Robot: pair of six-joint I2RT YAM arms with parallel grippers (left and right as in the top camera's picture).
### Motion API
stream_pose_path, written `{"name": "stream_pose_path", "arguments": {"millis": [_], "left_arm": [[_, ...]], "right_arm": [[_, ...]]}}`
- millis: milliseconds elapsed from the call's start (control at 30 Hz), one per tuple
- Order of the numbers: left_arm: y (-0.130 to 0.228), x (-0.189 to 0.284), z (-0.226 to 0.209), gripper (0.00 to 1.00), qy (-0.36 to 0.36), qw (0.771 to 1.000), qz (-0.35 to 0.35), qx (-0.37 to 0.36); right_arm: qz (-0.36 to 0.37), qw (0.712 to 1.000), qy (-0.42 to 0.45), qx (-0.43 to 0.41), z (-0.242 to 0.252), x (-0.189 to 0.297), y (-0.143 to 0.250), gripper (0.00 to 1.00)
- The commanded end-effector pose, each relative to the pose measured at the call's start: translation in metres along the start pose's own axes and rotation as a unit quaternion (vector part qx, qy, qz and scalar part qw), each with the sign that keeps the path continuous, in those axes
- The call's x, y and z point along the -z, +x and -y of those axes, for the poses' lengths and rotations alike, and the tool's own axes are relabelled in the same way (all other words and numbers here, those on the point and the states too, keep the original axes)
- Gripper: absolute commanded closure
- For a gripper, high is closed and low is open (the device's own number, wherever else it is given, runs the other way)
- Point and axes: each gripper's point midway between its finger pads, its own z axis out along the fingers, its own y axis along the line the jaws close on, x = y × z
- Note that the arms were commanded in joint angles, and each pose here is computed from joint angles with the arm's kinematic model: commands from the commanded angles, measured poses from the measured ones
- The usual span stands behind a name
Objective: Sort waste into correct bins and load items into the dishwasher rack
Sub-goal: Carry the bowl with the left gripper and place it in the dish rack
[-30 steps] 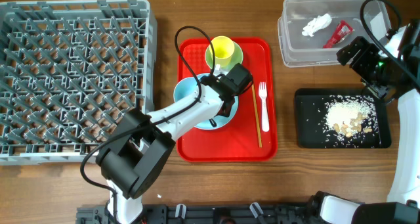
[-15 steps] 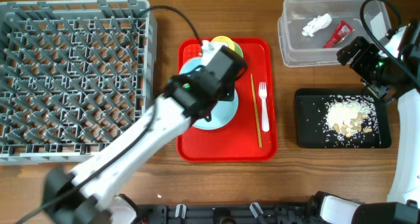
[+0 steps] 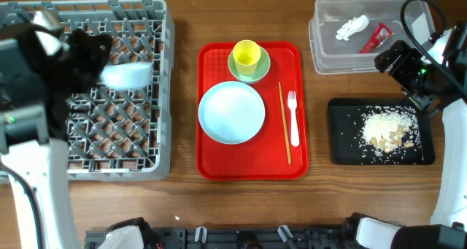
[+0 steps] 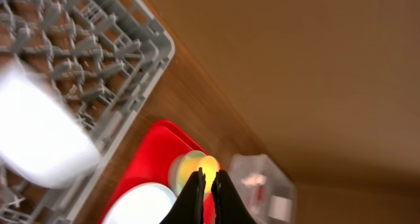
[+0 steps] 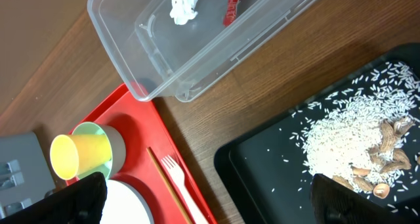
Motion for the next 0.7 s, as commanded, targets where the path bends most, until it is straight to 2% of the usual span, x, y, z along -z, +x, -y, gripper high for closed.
{"name": "stream_pose_path", "arguments": {"millis": [0,67,133,167,267,333,400,467,533,600,667], "left_arm": [[-0.021,-0.016,-0.027,0.96,0.075,0.988,-0.093,0.096],[-0.028,-0.026,-0.045,0.96,0.094,0.979,-0.125,0.132],[-0.031,-0.037,-0.061,0.95,0.113,0.974,-0.150,0.130],[-0.030,-0.041,-0.066,0.91,0.119,0.974,-0.155,0.111],[-0.026,-0.043,-0.066,0.69,0.129,0.978,-0.155,0.046],[-0.028,-0.040,-0.061,0.64,0.133,0.980,-0.147,0.032],[-0.031,-0.036,-0.059,0.52,0.131,0.983,-0.128,-0.017],[-0.030,-0.040,-0.078,0.46,0.057,0.991,-0.105,-0.057],[-0.030,-0.045,-0.110,0.45,-0.063,0.990,-0.082,-0.094],[-0.029,-0.049,-0.133,0.45,-0.176,0.971,-0.066,-0.146],[-0.027,-0.060,-0.128,0.43,-0.213,0.957,-0.052,-0.188]], "right_arm": [[0.002,1.000,-0.009,0.002,-0.004,0.003,-0.001,0.00],[0.002,1.000,-0.009,0.002,-0.004,0.003,-0.001,0.00],[0.002,1.000,-0.009,0.002,-0.004,0.003,-0.001,0.00],[0.002,1.000,-0.009,0.002,-0.004,0.003,-0.001,0.00],[0.002,1.000,-0.009,0.002,-0.004,0.003,-0.001,0.00],[0.002,1.000,-0.009,0.002,-0.004,0.003,-0.001,0.00],[0.002,1.000,-0.009,0.002,-0.004,0.003,-0.001,0.00],[0.002,1.000,-0.009,0.002,-0.004,0.003,-0.001,0.00],[0.002,1.000,-0.009,0.002,-0.004,0.003,-0.001,0.00],[0.002,1.000,-0.009,0.002,-0.004,0.003,-0.001,0.00],[0.002,1.000,-0.009,0.002,-0.004,0.003,-0.001,0.00]]}}
